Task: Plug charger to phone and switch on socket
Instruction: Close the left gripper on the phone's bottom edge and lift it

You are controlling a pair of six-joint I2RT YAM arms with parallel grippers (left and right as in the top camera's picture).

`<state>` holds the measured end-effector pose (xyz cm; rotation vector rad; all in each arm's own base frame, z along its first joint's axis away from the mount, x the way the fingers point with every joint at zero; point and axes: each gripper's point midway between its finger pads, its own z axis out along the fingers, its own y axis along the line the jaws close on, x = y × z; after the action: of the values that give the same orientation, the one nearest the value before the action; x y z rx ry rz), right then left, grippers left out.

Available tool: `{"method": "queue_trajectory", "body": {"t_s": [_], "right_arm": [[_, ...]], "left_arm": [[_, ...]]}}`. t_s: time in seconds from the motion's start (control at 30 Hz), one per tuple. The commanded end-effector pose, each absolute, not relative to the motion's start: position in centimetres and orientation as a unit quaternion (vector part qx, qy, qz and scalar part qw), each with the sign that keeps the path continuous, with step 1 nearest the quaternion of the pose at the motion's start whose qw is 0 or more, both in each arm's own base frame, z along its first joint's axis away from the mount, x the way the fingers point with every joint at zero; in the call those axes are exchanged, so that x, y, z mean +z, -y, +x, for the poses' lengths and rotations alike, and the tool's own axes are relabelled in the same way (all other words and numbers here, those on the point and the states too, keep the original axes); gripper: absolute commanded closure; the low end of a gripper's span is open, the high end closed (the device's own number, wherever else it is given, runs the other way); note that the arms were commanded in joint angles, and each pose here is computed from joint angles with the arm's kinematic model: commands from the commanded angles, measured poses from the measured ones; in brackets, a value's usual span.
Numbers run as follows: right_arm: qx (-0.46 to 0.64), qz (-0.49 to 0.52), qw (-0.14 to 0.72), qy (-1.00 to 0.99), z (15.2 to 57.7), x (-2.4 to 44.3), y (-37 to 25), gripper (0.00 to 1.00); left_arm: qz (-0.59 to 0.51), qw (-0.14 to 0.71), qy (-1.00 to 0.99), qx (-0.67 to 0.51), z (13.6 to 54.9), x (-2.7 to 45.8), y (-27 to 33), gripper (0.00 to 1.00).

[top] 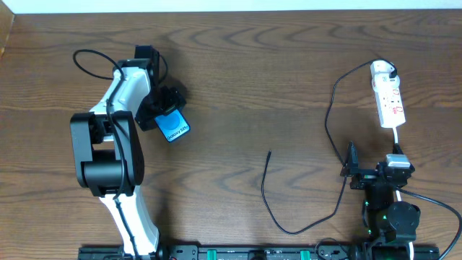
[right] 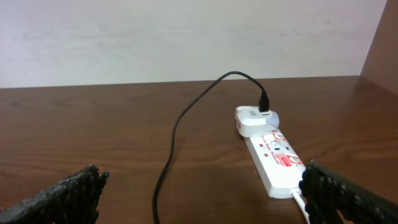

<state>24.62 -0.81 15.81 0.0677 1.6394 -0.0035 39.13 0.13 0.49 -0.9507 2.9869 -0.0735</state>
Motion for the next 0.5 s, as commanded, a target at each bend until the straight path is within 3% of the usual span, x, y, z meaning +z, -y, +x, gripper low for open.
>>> {"method": "queue_trajectory", "body": {"t_s": [0.0, 0.47], "right_arm": [[-0.003, 0.036, 0.682, -0.731, 24.60, 15.75, 1.01, 0.01], [-0.003, 0.036, 0.682, -0.731, 24.60, 15.75, 1.01, 0.01]], "left_arm": [[-0.309, 0.002, -0.951, -0.013, 38.96, -0.36, -0.55, 0.02], [-0.308, 0.023, -0.951, -0.019, 39.94, -0.54, -0.58, 0.02]]}}
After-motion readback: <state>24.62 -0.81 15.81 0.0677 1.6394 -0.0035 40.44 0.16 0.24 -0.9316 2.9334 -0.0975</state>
